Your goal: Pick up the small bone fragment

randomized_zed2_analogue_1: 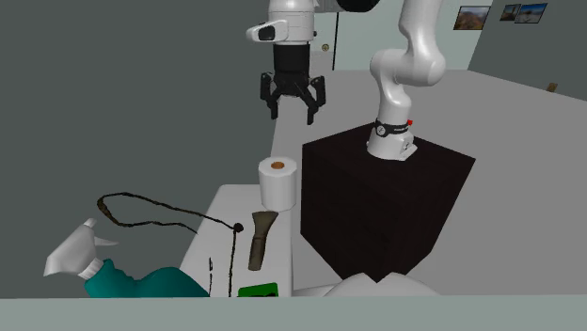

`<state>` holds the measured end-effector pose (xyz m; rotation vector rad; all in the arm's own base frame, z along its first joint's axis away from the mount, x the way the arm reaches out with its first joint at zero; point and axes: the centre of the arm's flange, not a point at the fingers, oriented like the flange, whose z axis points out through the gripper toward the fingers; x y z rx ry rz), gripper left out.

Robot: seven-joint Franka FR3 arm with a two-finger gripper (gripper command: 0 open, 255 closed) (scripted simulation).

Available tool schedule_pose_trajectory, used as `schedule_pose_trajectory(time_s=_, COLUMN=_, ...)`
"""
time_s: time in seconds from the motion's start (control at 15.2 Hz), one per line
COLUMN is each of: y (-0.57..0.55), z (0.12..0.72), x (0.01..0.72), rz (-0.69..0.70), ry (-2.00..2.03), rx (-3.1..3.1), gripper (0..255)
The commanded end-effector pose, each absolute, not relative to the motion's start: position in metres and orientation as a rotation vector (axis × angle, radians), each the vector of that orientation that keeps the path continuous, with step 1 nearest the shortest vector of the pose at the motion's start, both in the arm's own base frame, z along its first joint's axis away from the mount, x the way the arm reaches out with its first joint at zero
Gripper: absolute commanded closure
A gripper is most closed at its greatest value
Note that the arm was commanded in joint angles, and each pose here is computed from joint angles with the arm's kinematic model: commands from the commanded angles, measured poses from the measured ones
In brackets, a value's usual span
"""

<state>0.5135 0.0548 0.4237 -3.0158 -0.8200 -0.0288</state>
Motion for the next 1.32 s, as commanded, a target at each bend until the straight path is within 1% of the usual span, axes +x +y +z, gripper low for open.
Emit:
schedule_pose_trajectory(time_s=0.0, y=0.067, z=0.404, x=0.529, rz=-0.02, ry=-0.89, rx=-3.002, gripper=0)
schedule_pose_trajectory(time_s=0.99, y=0.142, z=0.261, x=0.653, rz=0.052, ry=-1.39, rx=-2.858, gripper=0)
schedule_pose_trajectory(time_s=1.25, y=0.154, z=0.231, x=0.666, rz=0.061, ry=-1.454, rx=-2.832, gripper=0)
